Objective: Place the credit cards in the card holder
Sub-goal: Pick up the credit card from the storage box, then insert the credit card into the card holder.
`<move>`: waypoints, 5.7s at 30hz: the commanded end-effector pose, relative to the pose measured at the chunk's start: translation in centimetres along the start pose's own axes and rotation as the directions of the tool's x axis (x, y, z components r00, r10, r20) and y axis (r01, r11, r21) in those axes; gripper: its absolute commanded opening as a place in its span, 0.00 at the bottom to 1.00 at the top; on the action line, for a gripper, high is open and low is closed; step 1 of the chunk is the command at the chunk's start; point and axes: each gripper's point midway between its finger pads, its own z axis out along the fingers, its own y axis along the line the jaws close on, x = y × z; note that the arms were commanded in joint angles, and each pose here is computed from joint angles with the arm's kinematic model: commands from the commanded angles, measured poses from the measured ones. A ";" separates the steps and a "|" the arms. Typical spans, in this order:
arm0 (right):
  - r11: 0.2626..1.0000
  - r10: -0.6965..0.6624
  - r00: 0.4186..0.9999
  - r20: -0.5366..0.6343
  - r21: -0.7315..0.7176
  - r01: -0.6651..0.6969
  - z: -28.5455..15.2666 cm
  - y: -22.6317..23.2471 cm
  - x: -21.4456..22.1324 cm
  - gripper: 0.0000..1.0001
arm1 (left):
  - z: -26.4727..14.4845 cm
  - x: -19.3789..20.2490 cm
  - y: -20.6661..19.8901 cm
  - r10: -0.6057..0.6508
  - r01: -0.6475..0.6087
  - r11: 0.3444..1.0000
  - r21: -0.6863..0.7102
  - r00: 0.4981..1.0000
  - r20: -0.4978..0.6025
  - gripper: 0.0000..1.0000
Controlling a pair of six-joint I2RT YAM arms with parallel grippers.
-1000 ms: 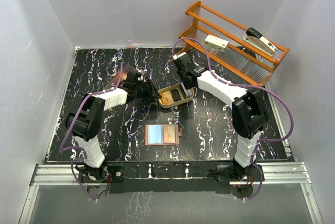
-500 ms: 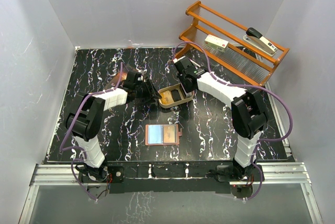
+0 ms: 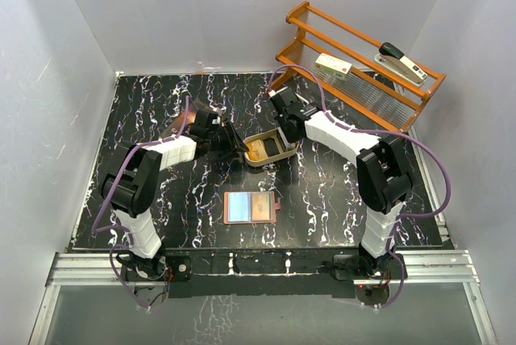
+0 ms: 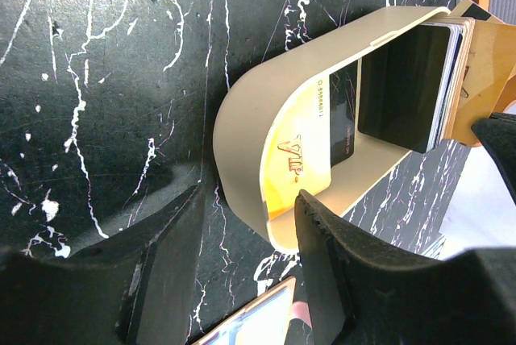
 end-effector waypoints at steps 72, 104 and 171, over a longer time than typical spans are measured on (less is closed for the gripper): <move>0.700 0.412 0.902 0.132 -0.679 -0.220 -15.7 7.8 -2.8 0.00 | -8.7 2.1 -1.2 0.115 -0.115 0.993 -0.033 0.993 -0.021 0.52; 0.475 0.458 0.843 -0.281 -0.725 -0.499 -14.9 18.8 11.1 0.00 | -11.2 14.7 5.9 -0.070 0.056 0.997 -0.057 0.955 -0.289 0.29; 0.553 0.468 0.817 -0.338 -0.609 -0.569 -8.6 19.3 14.1 0.00 | -10.1 17.3 7.6 -0.117 0.105 0.993 -0.054 0.942 -0.316 0.14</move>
